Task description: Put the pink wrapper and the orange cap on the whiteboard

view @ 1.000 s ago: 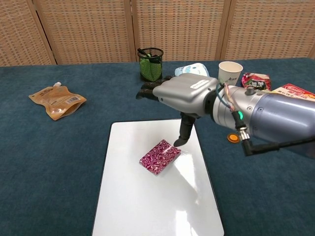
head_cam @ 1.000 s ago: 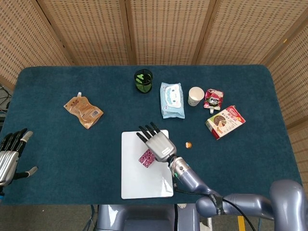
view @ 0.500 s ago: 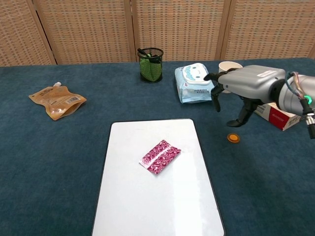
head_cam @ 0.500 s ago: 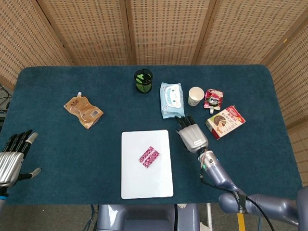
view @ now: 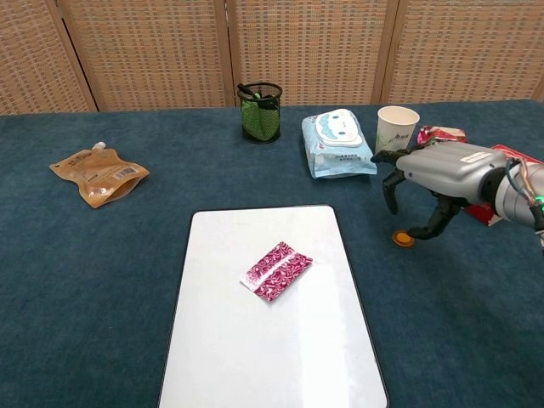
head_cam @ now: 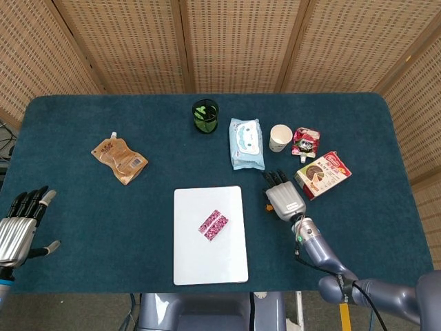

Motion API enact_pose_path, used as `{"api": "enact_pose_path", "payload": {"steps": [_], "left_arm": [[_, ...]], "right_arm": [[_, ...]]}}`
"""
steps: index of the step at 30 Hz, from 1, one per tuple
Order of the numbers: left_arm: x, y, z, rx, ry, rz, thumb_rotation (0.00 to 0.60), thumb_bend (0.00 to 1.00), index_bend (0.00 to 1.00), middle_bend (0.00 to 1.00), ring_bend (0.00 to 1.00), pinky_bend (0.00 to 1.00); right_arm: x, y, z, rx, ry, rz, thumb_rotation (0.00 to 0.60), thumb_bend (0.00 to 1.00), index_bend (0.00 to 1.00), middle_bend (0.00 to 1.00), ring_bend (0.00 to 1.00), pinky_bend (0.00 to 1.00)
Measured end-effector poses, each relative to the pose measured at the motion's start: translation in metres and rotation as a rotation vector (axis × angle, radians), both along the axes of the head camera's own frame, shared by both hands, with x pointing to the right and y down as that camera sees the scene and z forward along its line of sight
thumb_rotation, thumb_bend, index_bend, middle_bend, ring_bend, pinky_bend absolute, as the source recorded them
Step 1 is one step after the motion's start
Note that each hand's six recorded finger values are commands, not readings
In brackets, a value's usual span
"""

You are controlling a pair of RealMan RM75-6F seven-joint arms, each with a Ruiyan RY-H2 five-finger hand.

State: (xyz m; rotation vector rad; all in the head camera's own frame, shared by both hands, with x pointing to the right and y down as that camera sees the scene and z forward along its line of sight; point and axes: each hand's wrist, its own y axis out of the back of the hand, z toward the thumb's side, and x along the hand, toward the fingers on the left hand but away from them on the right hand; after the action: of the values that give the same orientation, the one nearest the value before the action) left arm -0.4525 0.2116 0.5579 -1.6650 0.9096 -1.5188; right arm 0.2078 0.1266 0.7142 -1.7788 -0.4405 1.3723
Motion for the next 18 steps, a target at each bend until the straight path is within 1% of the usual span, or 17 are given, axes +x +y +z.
{"api": "enact_pose_path", "payload": {"steps": [7,14,18], "left_arm": [[-0.002,-0.001,-0.001,0.003,0.003,-0.004,0.6,0.0,0.0,0.0,0.0,0.0],[-0.001,-0.001,0.0,-0.001,0.003,-0.001,0.6,0.0,0.0,0.0,0.0,0.0],[-0.001,0.0,0.0,0.0,0.003,-0.001,0.6,0.0,0.0,0.0,0.0,0.0]], "right_arm": [[-0.002,0.006,0.012,-0.018,0.022,-0.007,0.6,0.33,0.45,0.0,0.0,0.0],[-0.001,0.007,0.016,-0.021,0.034,-0.007,0.6,0.34,0.45,0.0,0.0,0.0],[0.002,0.007,0.017,-0.019,0.042,-0.004,0.6,0.33,0.42,0.0,0.0,0.0]]}}
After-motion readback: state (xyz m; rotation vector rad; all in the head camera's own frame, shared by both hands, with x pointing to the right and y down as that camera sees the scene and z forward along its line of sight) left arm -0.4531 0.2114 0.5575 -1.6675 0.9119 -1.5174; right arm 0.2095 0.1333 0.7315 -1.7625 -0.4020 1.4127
